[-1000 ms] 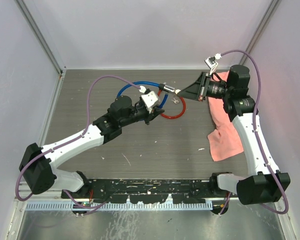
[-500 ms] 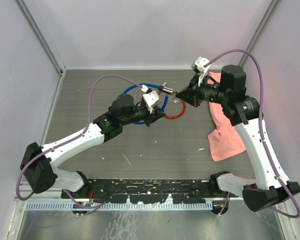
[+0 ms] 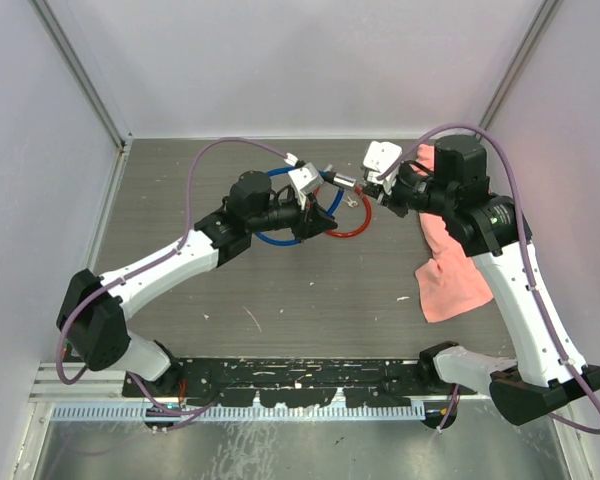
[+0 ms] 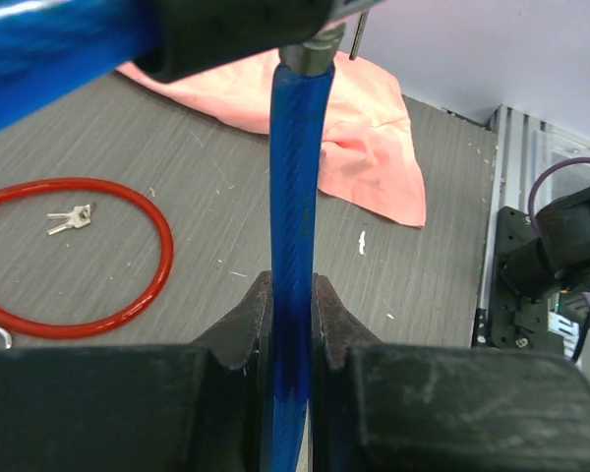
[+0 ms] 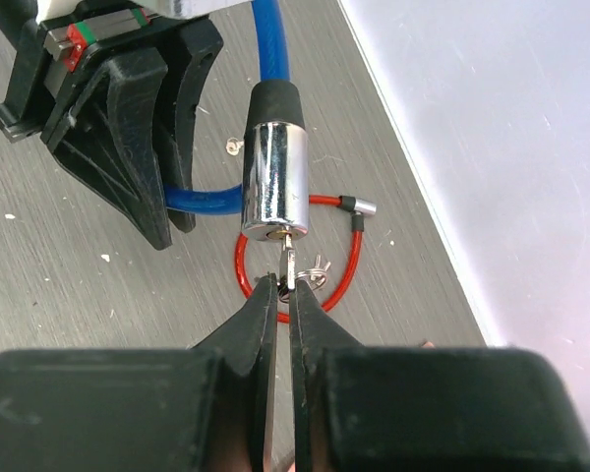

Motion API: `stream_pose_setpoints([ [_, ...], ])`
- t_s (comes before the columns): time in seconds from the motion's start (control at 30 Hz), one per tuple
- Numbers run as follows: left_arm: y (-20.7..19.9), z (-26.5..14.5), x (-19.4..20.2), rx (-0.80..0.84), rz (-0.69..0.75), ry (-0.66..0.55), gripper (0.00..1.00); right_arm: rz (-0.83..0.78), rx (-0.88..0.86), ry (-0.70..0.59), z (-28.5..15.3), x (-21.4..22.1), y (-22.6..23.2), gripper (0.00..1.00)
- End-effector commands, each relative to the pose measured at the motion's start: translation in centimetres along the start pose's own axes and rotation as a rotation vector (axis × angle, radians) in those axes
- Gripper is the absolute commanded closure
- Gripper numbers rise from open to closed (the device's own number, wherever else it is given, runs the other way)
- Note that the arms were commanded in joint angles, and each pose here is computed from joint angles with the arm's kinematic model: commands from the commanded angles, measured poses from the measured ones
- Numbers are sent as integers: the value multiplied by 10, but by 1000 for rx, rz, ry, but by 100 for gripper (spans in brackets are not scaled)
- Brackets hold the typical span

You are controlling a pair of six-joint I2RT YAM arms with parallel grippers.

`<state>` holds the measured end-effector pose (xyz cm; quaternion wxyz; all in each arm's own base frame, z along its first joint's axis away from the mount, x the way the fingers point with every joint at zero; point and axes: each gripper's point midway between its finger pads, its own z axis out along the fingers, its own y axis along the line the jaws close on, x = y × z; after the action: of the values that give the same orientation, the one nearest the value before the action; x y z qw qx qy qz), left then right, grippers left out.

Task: Lock with the key
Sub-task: Remove the key from the lock.

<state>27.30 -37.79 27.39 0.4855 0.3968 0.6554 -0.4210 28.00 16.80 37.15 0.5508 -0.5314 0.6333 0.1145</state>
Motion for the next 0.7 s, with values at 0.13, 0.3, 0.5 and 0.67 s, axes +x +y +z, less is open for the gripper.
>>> stream_pose_setpoints([
  [0.13,9,-14,-24,-7,-25,-65,100,83,157,-62,-21,-26,-35,99],
  [0.3,17,-27,-25,1,-82,-99,100,378,-9,-136,-18,-27,-22,99],
  [0.5,42,-40,-16,-165,2,-62,100,678,-190,-179,-12,-31,-4,99],
  [0.67,38,-37,-12,-126,-42,-29,100,304,76,-160,-26,-27,-16,99],
])
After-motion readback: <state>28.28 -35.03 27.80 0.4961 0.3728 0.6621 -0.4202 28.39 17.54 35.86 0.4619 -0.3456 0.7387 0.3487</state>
